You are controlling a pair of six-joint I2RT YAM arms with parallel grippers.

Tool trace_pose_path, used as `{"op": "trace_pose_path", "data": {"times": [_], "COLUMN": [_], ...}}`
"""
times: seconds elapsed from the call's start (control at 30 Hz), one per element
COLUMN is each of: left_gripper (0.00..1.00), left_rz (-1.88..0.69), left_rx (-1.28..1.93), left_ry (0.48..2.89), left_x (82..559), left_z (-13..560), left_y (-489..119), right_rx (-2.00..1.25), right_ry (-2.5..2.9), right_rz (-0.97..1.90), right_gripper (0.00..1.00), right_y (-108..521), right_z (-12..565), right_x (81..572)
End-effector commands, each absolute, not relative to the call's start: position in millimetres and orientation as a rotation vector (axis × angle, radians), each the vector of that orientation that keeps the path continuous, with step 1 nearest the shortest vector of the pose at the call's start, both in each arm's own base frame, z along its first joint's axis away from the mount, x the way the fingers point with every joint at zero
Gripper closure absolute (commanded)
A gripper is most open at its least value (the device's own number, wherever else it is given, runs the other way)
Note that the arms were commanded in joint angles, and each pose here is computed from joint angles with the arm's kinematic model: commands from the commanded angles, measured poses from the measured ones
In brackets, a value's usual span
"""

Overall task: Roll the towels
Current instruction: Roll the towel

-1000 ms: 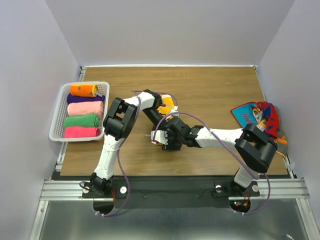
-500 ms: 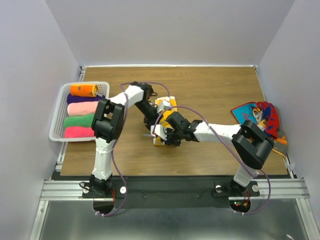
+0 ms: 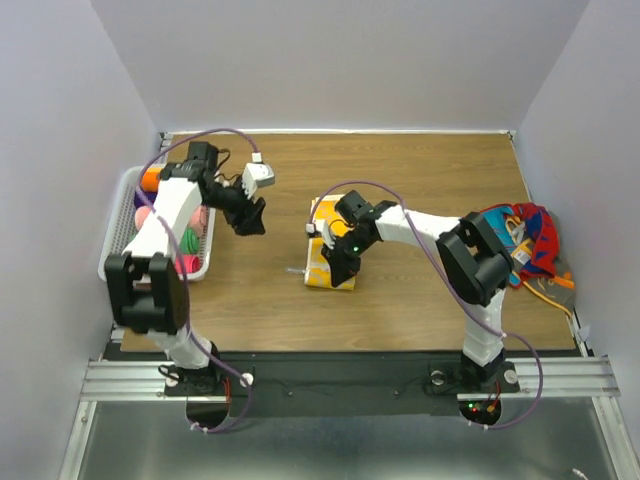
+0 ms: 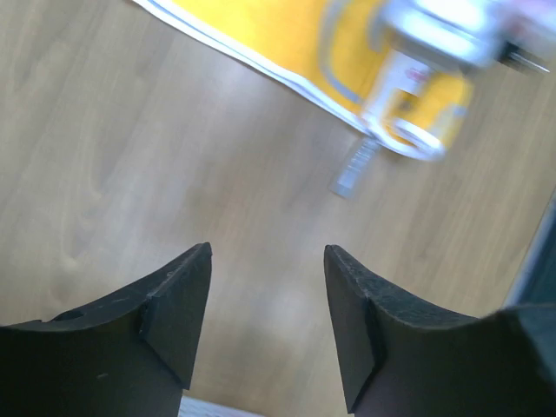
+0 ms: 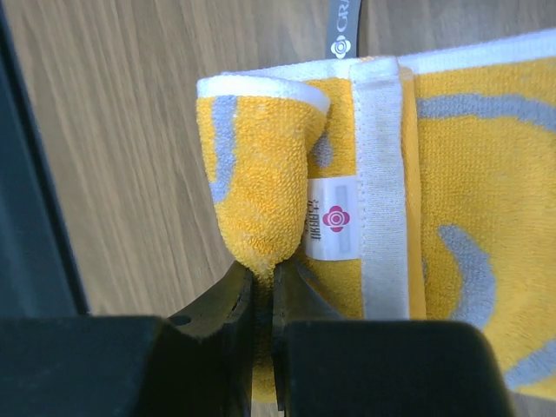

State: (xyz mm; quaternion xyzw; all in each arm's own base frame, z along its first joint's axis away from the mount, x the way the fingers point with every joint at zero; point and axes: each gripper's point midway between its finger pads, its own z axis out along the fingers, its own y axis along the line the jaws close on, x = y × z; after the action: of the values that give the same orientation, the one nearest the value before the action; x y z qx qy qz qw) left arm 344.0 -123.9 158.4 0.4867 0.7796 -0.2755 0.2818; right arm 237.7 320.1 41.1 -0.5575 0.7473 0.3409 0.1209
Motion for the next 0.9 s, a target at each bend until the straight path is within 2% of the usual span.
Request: {"op": "trace_pose_path", "data": {"times": [0.0, 0.03, 0.1, 0.13, 0.2, 0.23, 0.27, 0.47, 0.63, 0.87], "left_gripper": [0.25, 0.23, 0.21, 0.2, 0.18, 0.15, 0.14, 0.09, 0.09, 0.13], "left_rz": [-0.55, -0.557, -0.38, -0.365, -0.291, -0.243, -0.235, -0.166, -0.114, -0.135], "left_rx": [1.308, 1.357, 1.42, 1.475, 1.555, 1.58, 1.619, 1.769, 1.859, 1.92], "left_ry": [1.872, 1.88, 1.785, 1.781, 1.593, 1.606, 1.507, 1.425, 1.372, 1.444], "left_x": [323, 303, 293, 277, 262, 255, 247, 239, 236, 236], "left_z": [197, 176, 185, 166, 177, 159, 164, 135, 115, 75], "left_y": [-130, -139, -143, -151, -183, -182, -204, -250, -286, -297], "right_rx": [-1.534, -1.516, -1.47, -1.453, -1.423, -1.414, -1.403, -1.327, -1.302, -1.261], "right_ry": [2.314, 2.355, 2.364, 2.397, 2.397, 2.425, 2.433, 2.497, 2.534, 2.548], "right_rz": [1.34, 1.379, 1.472, 1.508, 1.552, 1.567, 1.579, 1.637, 1.651, 1.67], "right_gripper": [0.99, 0.98, 0.98, 0.97, 0.97, 0.97, 0.96, 0.95, 0.95, 0.93], "right_y": [319, 318, 317, 315, 315, 314, 314, 317, 315, 316], "right_z": [60, 51, 57, 49, 50, 45, 44, 42, 36, 37], "right_x": [221, 222, 227, 226, 233, 231, 233, 238, 238, 245]}}
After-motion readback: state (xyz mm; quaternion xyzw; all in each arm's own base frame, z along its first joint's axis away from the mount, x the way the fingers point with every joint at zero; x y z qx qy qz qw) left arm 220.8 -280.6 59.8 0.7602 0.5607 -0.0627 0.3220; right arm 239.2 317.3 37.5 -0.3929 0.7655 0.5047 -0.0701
